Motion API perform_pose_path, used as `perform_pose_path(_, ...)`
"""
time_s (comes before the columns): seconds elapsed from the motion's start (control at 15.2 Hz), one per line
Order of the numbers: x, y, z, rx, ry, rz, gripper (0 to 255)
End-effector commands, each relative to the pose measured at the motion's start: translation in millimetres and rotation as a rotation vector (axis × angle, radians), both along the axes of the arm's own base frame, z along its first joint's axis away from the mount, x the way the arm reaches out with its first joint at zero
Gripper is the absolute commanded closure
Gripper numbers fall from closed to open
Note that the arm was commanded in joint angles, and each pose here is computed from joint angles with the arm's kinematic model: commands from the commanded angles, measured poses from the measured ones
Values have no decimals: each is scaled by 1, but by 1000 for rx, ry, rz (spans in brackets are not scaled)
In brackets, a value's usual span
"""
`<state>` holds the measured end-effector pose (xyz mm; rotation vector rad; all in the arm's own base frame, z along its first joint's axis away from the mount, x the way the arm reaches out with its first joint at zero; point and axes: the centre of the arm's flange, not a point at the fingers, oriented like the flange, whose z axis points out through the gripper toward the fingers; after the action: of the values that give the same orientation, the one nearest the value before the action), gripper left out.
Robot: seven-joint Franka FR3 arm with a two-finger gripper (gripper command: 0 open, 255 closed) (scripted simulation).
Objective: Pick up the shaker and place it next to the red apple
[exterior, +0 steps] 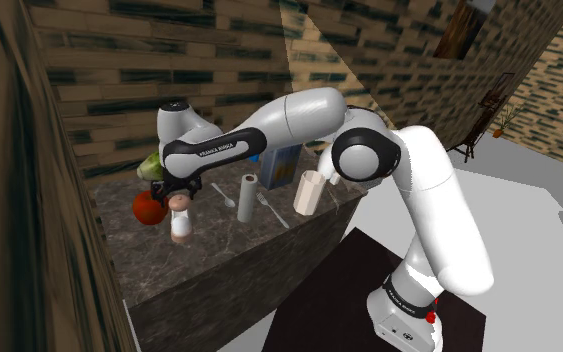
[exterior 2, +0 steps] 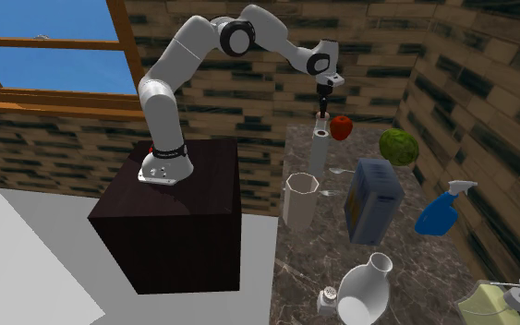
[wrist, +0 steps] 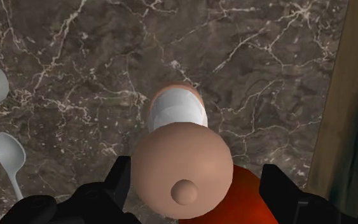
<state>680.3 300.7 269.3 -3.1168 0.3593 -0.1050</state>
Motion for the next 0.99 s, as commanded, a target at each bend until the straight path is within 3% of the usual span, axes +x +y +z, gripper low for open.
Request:
perform_pose_path(0.0,0,0,0,0,0,0,0)
perform_pose_path(0.13,0,0,0,0,0,0,0)
perform_pose_path(0.4,-3,0,50,0,0,0,0)
perform_pose_path(0.92,-3,0,50,0,0,0,0)
